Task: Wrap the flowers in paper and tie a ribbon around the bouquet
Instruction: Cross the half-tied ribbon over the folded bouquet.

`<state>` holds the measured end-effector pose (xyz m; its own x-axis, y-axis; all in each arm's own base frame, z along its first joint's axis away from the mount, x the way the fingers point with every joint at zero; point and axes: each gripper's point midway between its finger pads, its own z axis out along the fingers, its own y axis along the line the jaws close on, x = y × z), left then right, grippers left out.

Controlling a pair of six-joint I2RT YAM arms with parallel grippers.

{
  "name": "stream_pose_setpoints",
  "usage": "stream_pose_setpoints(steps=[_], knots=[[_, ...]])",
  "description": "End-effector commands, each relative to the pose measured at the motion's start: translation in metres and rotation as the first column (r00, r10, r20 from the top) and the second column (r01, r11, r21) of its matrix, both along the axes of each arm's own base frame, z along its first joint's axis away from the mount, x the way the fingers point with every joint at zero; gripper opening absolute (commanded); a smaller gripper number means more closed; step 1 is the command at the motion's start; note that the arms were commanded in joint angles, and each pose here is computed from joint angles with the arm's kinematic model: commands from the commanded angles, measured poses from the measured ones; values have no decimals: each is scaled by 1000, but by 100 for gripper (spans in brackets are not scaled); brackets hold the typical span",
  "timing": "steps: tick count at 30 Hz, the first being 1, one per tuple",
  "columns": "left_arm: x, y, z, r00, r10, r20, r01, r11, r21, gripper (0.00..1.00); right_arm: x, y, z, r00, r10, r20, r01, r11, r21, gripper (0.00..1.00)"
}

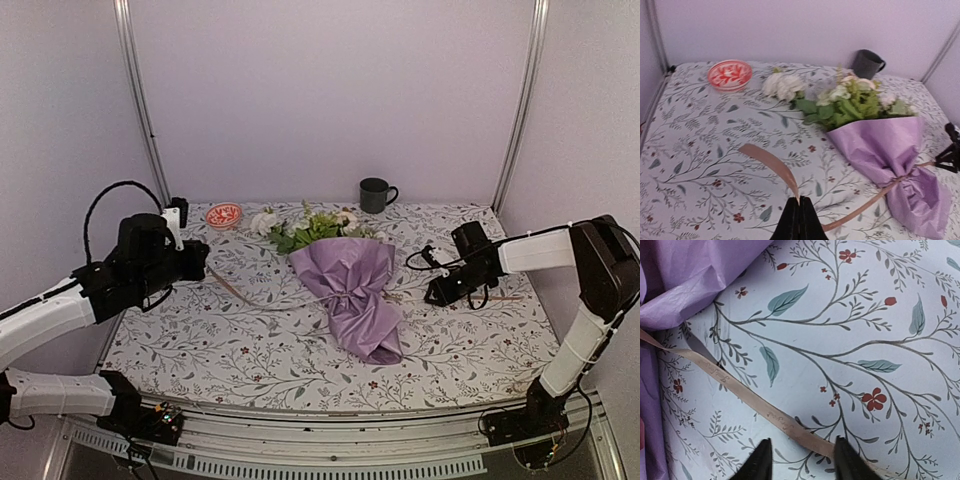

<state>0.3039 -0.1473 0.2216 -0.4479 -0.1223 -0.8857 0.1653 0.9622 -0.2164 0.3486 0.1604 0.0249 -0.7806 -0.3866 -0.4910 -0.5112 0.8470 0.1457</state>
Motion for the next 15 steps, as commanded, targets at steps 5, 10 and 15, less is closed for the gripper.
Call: stream_pose_setpoints(steps=[5,10,15], knots=[[-25,-126,156,784,-425,452,501,864,-56,0,-5,24,101,987,62,149,-85,984,157,79],[-52,-171,220,617,-520,591,645,764,-2,0,-52,143,210,674,442,592,-655,729,201,82],[-65,-190,245,541,-516,664,681,732,13,0,-77,224,227,481,499,721,-841,494,220,89]])
